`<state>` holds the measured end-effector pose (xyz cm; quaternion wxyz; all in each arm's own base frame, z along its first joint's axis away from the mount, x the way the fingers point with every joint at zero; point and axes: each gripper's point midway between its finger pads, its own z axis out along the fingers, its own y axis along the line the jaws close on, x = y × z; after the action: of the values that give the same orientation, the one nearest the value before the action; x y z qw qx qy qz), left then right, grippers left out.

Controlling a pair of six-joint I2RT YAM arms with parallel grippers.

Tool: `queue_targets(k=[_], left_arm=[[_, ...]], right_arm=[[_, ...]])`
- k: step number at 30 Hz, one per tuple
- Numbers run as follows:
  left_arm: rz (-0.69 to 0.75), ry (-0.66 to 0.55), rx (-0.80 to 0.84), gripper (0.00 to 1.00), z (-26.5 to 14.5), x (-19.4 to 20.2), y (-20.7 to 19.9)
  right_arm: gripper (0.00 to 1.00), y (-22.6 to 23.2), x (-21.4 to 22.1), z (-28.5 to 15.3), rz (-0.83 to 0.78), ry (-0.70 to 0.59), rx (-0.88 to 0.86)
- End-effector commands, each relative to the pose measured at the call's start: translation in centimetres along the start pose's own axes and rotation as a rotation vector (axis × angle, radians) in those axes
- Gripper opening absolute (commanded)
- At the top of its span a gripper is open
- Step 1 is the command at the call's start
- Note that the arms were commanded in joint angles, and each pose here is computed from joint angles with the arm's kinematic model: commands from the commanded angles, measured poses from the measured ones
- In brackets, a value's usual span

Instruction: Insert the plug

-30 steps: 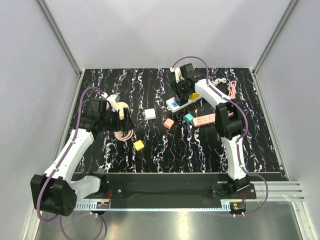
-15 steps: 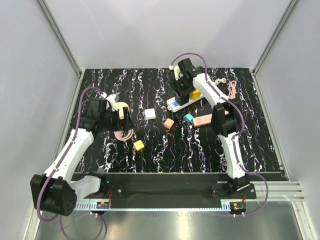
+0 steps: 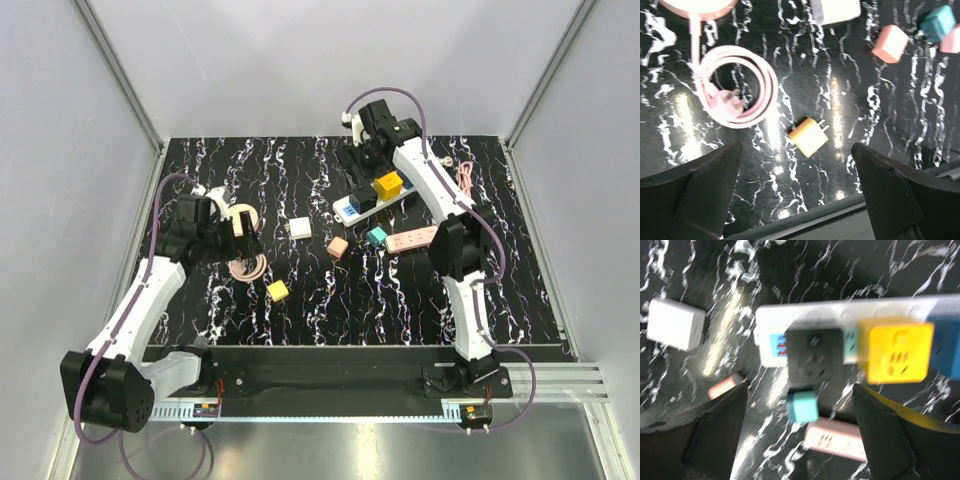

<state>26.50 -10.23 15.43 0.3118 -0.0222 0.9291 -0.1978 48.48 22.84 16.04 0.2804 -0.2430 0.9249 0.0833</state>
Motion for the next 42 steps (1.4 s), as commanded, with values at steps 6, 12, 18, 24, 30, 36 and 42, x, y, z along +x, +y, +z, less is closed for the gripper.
queue_targets(k=[6,12,18,24,30,36,42], left_arm=[[-0.002,0.031,-0.210,0.88,3.1,-2.5,4.0],[0.049,0.057,-0.041,0.76,4.6,-3.2,0.5],[0.158,0.083,0.031,0.76,7.8,-4.1,-3.6],[0.349,0.096,0.075,0.80,12.1,-7.2,-5.8],[0.552,0.140,0.149,0.89,15.6,-7.4,-6.6],[0.654,0.190,0.203,0.95,18.6,-6.9,-6.8],[0.707,0.254,0.192,0.94,20.7,-5.6,-5.9]], right_arm=[[0.90,7.1,4.5,-6.2,0.193,-0.066,-0.081],[0.86,9.1,9.8,-7.6,0.243,-0.090,-0.118],[0.83,9.7,12.6,-8.0,0.347,-0.153,-0.151],[0.84,10.9,13.5,-9.4,0.319,-0.206,-0.233],[0.87,10.7,13.6,-11.1,0.299,-0.256,-0.236],[0.90,10.8,13.4,-12.3,0.276,-0.288,-0.250],[0.91,10.5,12.9,-13.5,0.251,-0.329,-0.243]])
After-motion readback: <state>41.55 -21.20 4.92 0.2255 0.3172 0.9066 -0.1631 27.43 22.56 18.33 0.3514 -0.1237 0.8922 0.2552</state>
